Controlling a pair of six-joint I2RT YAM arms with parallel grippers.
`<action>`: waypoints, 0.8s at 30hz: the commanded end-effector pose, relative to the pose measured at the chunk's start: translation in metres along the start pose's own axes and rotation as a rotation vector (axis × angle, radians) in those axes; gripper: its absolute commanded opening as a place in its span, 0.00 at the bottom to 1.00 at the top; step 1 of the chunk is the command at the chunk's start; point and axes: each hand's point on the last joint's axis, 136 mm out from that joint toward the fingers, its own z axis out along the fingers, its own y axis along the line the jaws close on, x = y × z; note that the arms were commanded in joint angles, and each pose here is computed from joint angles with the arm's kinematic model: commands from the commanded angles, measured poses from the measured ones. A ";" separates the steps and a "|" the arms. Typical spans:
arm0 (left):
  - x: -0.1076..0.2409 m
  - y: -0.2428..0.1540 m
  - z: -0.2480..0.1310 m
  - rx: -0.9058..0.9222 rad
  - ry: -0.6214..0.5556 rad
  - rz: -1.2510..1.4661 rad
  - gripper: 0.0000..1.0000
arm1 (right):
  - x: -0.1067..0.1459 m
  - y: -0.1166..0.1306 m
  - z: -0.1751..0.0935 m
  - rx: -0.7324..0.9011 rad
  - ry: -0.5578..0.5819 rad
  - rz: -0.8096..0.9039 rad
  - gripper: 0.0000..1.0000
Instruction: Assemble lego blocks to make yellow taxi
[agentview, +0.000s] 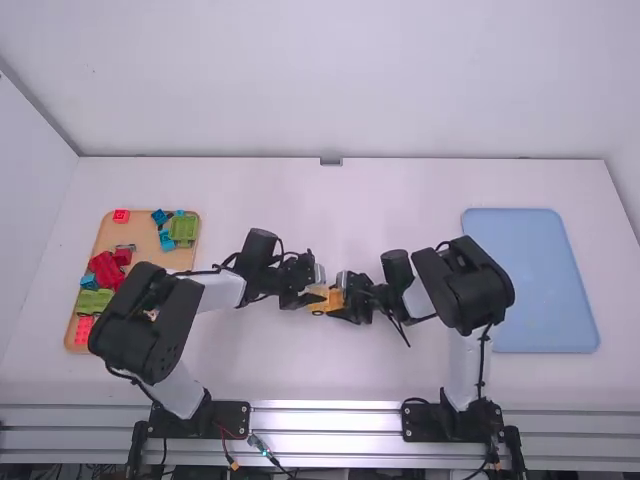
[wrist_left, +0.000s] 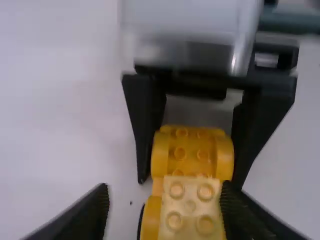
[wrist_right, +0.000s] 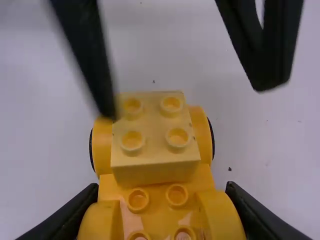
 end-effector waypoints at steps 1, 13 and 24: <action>-0.017 -0.005 -0.007 0.024 -0.059 -0.027 0.12 | 0.007 0.006 0.001 -0.017 0.011 0.035 0.50; 0.022 -0.015 0.001 0.047 0.074 -0.133 0.02 | 0.006 0.007 0.001 -0.019 0.009 0.035 0.50; 0.051 -0.015 0.000 0.006 0.208 -0.181 0.02 | 0.007 0.006 0.001 -0.017 0.011 0.035 0.50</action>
